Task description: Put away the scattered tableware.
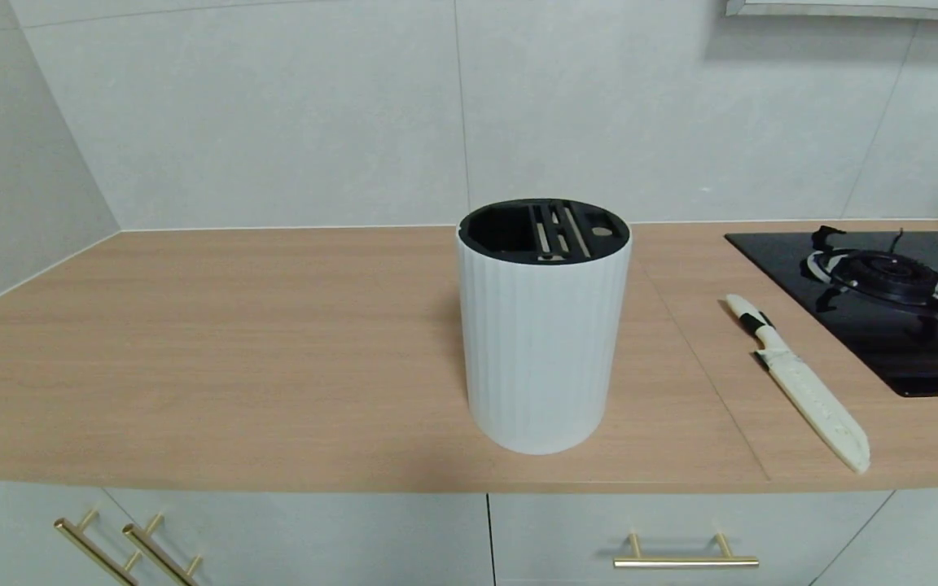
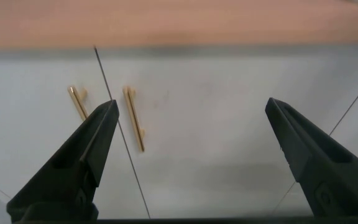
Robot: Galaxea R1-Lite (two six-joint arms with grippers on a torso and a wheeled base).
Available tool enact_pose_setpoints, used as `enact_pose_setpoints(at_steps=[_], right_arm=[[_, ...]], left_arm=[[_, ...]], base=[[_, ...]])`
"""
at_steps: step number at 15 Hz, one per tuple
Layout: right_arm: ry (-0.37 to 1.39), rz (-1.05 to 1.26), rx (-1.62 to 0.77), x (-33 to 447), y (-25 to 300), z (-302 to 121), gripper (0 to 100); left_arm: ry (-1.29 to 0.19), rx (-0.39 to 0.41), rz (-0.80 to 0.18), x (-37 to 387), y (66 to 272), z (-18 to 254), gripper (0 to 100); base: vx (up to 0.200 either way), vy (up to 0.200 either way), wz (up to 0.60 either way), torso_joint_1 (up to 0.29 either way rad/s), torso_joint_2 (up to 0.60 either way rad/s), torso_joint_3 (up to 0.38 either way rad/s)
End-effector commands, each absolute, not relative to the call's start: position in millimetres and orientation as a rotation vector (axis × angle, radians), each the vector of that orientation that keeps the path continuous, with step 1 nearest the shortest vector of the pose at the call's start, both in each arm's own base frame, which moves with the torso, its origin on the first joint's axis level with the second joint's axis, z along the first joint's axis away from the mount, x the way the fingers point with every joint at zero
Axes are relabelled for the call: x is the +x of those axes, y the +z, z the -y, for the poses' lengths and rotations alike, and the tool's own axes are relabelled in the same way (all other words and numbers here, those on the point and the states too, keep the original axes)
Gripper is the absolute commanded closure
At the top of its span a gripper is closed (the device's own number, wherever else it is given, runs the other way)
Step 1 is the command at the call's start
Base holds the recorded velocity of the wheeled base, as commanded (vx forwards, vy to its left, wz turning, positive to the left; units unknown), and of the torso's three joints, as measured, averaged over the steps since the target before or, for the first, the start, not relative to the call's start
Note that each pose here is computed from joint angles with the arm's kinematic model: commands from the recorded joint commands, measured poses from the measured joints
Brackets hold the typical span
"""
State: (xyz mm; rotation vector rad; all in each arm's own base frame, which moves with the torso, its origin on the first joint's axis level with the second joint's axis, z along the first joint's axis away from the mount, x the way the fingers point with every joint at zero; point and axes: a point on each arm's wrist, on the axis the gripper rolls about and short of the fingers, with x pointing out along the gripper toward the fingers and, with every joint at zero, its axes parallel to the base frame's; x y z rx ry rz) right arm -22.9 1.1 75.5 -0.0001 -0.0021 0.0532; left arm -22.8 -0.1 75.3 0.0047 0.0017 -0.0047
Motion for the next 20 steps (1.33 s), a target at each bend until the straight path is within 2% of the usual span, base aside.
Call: enact_pose_setpoints(at_steps=[1,20], right_arm=[[0.054,0.002,0.000,-22.8,75.6,-1.1,0],[0.054,0.002,0.000,-22.8,75.6,-1.1,0]], left_arm=[[-0.005,0.005,-0.003,-22.7,75.4,0.1,0],[-0.005,0.005,-0.003,-22.7,75.4,0.1,0]], base=[[0.000,0.000,0.00,0.217,-0.51,-0.290],[0.000,0.000,0.00,0.245,-0.53,-0.290]])
